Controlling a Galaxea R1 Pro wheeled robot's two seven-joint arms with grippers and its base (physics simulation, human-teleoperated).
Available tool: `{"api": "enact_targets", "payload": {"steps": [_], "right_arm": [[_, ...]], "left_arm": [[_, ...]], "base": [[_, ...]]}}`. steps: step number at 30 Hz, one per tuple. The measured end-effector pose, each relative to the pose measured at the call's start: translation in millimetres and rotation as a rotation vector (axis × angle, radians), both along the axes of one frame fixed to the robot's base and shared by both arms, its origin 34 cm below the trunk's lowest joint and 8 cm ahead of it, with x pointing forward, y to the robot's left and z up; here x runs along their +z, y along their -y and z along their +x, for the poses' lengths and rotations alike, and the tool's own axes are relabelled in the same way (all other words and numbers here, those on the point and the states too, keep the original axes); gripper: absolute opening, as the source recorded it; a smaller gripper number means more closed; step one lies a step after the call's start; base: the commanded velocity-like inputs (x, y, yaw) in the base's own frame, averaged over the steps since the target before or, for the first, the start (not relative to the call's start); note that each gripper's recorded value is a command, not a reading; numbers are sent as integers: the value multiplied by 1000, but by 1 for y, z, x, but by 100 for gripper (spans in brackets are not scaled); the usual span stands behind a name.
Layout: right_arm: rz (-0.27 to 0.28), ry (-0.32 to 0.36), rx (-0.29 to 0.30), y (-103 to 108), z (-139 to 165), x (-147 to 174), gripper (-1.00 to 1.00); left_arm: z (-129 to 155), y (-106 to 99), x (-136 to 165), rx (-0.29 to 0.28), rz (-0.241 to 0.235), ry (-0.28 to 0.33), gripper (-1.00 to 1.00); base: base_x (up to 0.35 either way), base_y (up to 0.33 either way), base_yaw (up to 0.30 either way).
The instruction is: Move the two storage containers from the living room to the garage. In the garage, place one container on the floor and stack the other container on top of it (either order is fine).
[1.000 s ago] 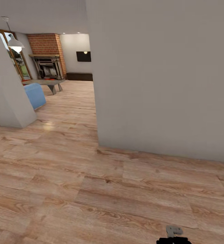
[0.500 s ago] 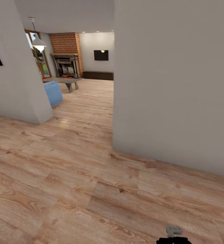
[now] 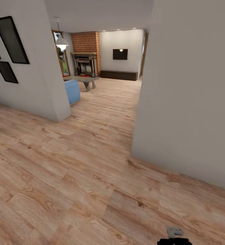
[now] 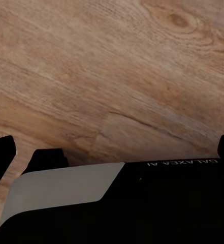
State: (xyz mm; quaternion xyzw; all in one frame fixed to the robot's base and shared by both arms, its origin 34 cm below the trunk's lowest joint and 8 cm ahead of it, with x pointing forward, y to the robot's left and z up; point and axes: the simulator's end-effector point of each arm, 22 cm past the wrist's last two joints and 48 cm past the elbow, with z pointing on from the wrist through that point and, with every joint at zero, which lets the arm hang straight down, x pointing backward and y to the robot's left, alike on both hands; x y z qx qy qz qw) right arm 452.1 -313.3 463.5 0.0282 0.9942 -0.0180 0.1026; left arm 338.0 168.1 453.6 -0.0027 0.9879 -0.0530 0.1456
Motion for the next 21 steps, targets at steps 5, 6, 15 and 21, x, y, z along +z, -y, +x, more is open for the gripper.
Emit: {"api": "enact_targets", "payload": {"steps": [5,6,15,21], "right_arm": [[0,-3,1,0,-1,-1,100],[0,-3,0,0,-1,-1,100],[0,-8,0,0,-3,-3,100],[0,-11,0,0,-4,-4,100]], "left_arm": [[-1,0,-1,0,0,-3,100],[-1,0,-1,0,0,-3,100],[-3,0,-2,0,0,-8,100],[-4,0,-2,0,1,-12,100]], "base": [[323,85,271],[330,18,271],[332,5,271],[333,0,271]]}}
